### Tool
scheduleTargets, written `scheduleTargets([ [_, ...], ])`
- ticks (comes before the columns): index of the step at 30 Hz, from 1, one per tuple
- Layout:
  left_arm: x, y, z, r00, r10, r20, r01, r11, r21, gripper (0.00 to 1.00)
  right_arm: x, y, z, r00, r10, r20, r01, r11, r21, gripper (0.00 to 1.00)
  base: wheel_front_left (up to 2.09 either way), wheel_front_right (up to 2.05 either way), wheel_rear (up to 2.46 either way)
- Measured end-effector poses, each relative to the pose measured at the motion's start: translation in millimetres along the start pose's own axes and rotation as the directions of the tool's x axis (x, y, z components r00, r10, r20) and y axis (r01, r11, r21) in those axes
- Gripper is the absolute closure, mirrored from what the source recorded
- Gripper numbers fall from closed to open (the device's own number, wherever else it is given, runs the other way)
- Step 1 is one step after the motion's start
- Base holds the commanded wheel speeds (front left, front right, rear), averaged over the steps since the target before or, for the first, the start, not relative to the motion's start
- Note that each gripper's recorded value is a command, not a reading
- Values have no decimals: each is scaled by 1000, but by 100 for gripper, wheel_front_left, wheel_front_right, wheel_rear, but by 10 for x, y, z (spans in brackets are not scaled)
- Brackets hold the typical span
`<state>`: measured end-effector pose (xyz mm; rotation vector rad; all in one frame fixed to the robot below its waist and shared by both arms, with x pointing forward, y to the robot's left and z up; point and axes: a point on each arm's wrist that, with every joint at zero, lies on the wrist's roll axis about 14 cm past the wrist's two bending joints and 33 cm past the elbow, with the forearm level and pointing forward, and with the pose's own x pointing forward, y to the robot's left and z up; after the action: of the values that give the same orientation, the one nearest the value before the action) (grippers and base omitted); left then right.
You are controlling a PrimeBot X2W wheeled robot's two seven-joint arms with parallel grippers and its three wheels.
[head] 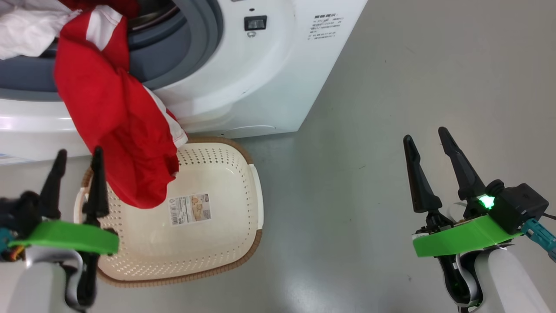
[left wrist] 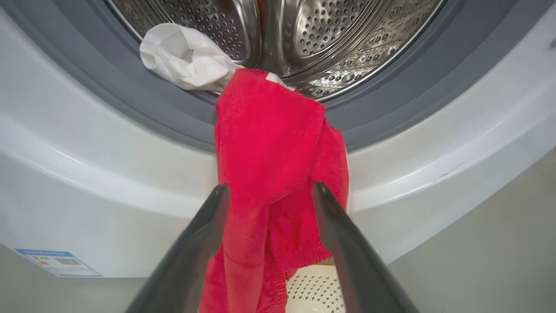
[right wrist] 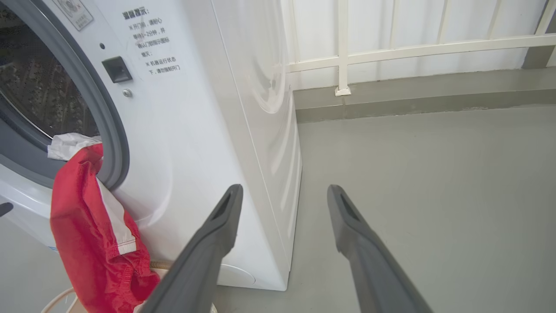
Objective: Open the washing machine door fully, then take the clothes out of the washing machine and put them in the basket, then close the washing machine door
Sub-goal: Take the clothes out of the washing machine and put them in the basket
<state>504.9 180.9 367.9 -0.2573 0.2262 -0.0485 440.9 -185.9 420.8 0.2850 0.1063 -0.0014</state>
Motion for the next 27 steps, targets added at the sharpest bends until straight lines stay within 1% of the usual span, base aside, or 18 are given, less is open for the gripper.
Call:
scheduleTargets([
  [7,260,87,-154,997,6,-76,-5,1000,16,0,2,-23,-61,1000,-5,-16,5,1000,-2,0,0,0,0],
  [13,393,61,-266,992,-6,-123,7,1000,11,0,0,-60,-86,1000,-15,-23,15,1000,-6,0,0,0,0],
  [24,563,-1,-321,988,-30,-154,28,999,-17,0,51,-100,-73,1000,-23,-15,23,1000,-10,0,0,0,0],
  [25,567,-6,-324,987,-33,-156,30,999,-21,7,51,-101,-75,1000,-23,-16,23,1000,-11,0,0,0,0],
  [26,568,-14,-328,987,-36,-157,32,999,-24,39,51,-102,-76,1000,-23,-16,23,1000,-11,0,0,0,0],
  [27,569,-29,-331,986,-41,-159,38,999,-25,53,51,-101,-76,1000,-23,-16,23,1000,-11,0,0,0,0],
])
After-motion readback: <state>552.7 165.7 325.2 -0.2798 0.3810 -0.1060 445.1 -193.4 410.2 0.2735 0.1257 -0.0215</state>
